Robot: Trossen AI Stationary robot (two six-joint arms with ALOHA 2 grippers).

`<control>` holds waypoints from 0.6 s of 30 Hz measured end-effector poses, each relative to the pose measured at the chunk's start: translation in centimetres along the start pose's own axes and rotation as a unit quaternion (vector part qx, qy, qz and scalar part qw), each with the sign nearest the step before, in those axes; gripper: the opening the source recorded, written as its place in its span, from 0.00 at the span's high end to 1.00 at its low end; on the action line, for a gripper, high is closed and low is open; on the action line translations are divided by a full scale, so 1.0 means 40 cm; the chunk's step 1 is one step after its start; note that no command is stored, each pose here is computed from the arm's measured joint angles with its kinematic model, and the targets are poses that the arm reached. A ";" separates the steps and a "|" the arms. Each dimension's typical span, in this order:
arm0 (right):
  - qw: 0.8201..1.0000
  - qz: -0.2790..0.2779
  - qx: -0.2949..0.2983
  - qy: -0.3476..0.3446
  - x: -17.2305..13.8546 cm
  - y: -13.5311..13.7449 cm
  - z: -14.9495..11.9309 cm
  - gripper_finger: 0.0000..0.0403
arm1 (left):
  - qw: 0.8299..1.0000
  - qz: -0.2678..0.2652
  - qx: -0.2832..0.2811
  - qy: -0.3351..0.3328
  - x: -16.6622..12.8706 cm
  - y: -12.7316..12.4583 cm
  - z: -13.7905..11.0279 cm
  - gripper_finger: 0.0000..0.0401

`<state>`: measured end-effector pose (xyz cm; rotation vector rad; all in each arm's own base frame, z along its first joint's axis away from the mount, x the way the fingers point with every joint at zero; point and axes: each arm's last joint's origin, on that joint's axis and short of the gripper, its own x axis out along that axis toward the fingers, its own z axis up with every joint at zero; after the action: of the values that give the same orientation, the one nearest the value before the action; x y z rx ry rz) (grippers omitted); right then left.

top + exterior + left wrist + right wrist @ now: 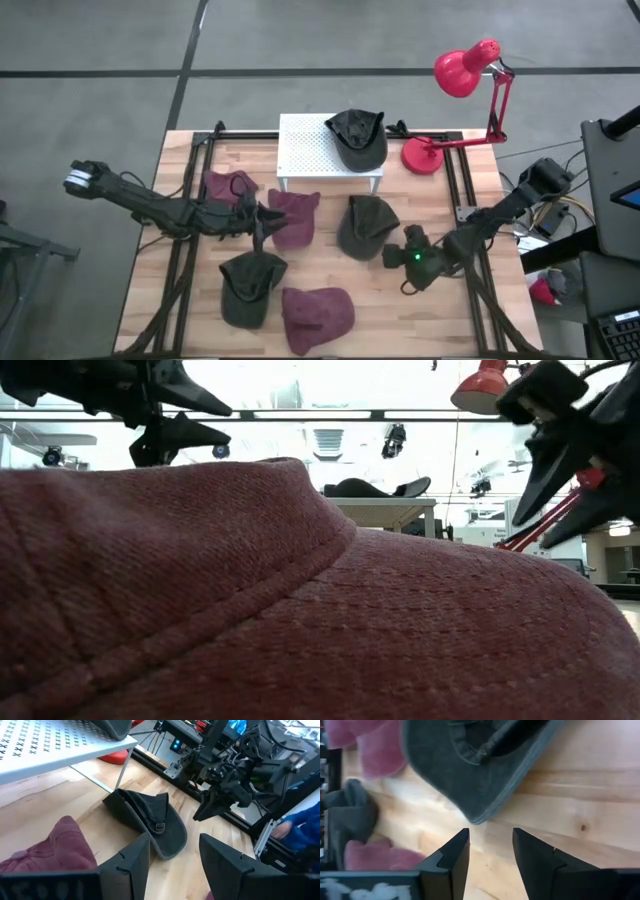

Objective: Pick & Place hat
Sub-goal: Stack the top black cap on the black cap on the shelf

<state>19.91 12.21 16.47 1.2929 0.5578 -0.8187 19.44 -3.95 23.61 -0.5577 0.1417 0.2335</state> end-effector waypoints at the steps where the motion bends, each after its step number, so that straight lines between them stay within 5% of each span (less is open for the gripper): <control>1: 1.000 -0.006 0.004 -0.005 0.009 -0.002 -0.003 0.62 | 1.000 -0.001 0.005 0.001 0.000 0.000 0.000 0.58; 18: 0.996 -0.002 0.058 -0.065 0.177 0.012 -0.014 0.50 | 1.000 -0.004 0.026 0.017 0.000 0.002 -0.006 0.58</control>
<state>24.63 11.26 11.23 1.3346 0.4147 -0.9425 19.40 -4.01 23.36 -0.5108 0.1781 0.2123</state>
